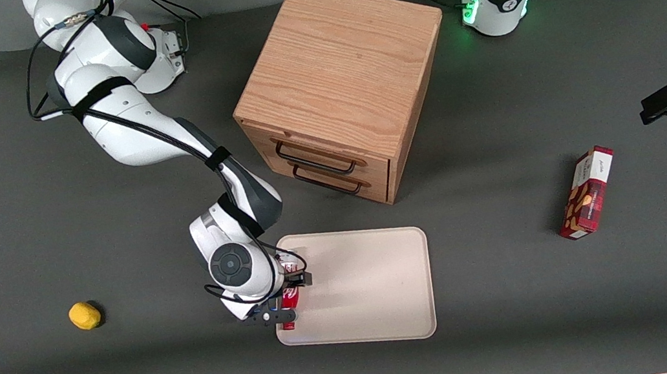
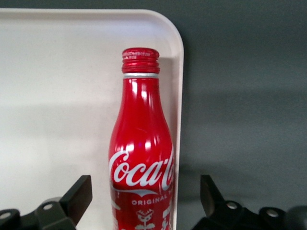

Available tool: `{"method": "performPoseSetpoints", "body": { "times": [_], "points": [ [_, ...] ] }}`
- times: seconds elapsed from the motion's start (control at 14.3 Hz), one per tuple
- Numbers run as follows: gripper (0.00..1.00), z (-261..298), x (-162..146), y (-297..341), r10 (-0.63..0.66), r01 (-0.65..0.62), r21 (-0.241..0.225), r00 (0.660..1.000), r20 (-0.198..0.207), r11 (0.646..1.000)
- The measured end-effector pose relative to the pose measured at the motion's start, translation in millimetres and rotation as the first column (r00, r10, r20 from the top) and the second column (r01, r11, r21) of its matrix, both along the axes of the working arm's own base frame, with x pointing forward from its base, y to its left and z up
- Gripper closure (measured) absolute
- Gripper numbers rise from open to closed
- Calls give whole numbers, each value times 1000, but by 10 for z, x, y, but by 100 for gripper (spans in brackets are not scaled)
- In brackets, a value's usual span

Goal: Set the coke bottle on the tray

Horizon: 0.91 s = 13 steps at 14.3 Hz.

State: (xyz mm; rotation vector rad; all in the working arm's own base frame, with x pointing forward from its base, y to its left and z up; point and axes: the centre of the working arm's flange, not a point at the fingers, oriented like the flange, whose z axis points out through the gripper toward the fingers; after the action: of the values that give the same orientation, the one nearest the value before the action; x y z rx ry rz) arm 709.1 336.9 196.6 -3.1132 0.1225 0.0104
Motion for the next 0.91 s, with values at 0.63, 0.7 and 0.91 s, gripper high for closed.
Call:
{"method": "performPoseSetpoints", "body": {
  "times": [0.63, 0.7, 0.91],
  "points": [
    [0, 1295, 109, -747, -88, 85, -38, 992, -85, 996],
    [0, 1501, 99, -939, -94, 91, -33, 991, -101, 995],
    [0, 2018, -33, -1553, -109, 106, -25, 981, -162, 994]
  ]
}}
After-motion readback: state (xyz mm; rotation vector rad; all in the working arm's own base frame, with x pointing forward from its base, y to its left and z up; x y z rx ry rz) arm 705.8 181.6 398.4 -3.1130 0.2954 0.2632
